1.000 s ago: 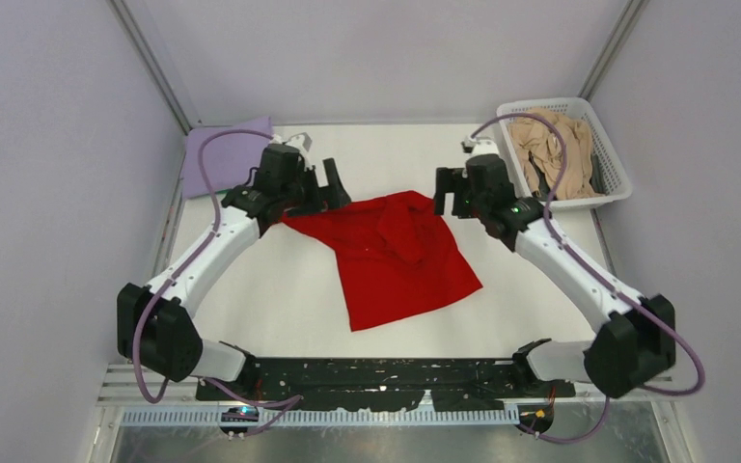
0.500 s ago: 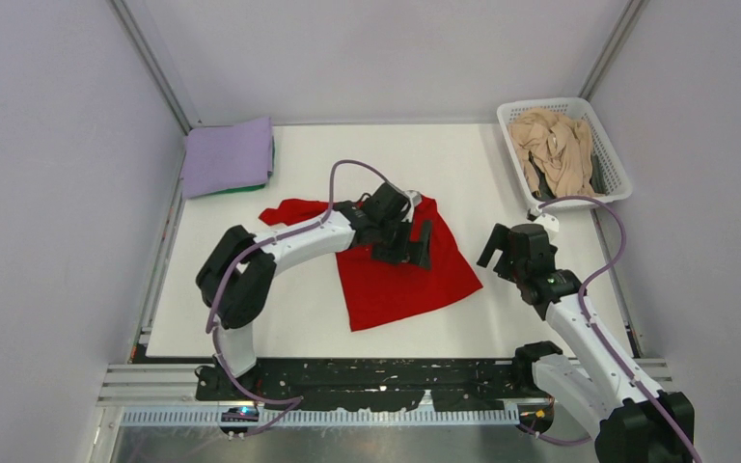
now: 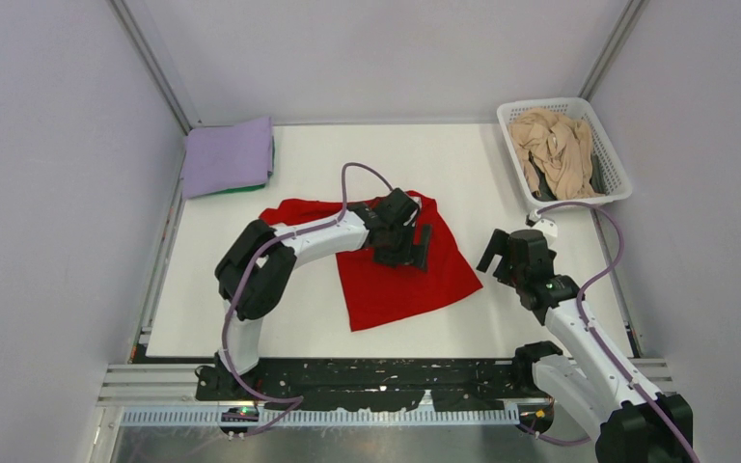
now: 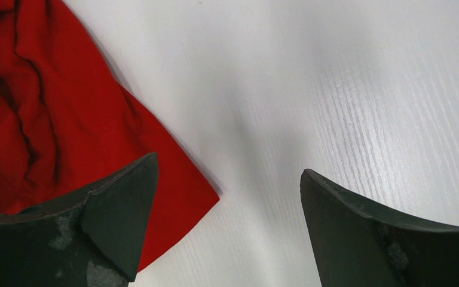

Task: Fold and stack the t-shirts
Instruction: Flatten out the tshirt

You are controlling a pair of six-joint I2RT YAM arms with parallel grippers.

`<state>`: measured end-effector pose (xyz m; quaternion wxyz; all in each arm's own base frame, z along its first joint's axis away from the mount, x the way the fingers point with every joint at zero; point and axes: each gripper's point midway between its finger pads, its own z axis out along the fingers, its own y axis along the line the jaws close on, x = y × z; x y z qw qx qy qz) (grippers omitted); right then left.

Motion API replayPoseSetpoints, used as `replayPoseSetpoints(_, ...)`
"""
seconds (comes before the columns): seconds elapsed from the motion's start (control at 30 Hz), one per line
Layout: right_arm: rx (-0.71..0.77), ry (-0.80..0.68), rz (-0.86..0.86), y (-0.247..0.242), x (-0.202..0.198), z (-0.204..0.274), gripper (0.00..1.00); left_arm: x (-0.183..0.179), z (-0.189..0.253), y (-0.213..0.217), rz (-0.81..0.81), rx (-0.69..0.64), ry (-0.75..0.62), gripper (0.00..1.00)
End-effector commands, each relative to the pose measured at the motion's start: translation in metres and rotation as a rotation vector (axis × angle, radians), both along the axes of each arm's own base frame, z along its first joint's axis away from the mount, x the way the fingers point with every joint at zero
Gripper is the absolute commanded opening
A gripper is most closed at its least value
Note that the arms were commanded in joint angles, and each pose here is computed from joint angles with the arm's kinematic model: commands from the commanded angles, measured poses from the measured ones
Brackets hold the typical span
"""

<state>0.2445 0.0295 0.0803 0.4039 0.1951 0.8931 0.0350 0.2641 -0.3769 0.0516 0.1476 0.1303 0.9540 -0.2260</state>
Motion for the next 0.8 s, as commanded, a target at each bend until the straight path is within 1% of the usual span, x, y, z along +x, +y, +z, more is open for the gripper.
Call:
replayPoseSetpoints(0.0,0.010,-0.069,0.005,0.002,0.012,0.013,0.96,0.019,0.008,-0.009,0.044,0.015,-0.060,0.75)
replayPoseSetpoints(0.1,-0.002,-0.073,0.004,0.000,0.013,0.014,0.96,0.025,0.005,-0.010,0.044,0.052,-0.055,0.65)
replayPoseSetpoints(0.23,0.000,-0.071,0.011,0.001,0.012,0.013,0.97,0.027,0.003,-0.011,0.035,0.068,-0.055,0.46)
replayPoseSetpoints(0.3,0.003,-0.064,0.012,0.002,0.011,0.011,0.97,0.028,0.007,-0.011,0.035,0.065,-0.063,0.33)
replayPoseSetpoints(0.33,0.004,-0.060,0.011,0.002,0.010,0.009,0.97,0.029,0.011,-0.011,0.037,0.061,-0.072,0.24)
replayPoseSetpoints(0.37,0.004,-0.055,0.011,0.002,0.010,0.008,0.97,0.030,0.013,-0.009,0.040,0.061,-0.081,0.11)
replayPoseSetpoints(0.4,0.005,-0.054,0.012,0.002,0.010,0.007,0.97,0.031,0.017,-0.008,0.045,0.063,-0.091,0.01)
replayPoseSetpoints(0.6,0.033,-0.021,0.054,0.011,0.007,0.001,0.99,0.038,0.048,0.014,0.066,0.072,-0.185,0.00)
replayPoseSetpoints(0.67,0.052,-0.004,0.083,0.017,0.005,-0.001,1.00,0.041,0.063,0.029,0.095,0.055,-0.211,0.00)
replayPoseSetpoints(0.7,0.067,0.004,0.102,0.021,0.004,-0.002,1.00,0.043,0.063,0.038,0.113,0.059,-0.208,0.00)
replayPoseSetpoints(0.77,0.087,0.034,0.125,0.027,0.001,-0.007,0.97,0.046,0.076,0.061,0.160,0.040,-0.231,0.00)
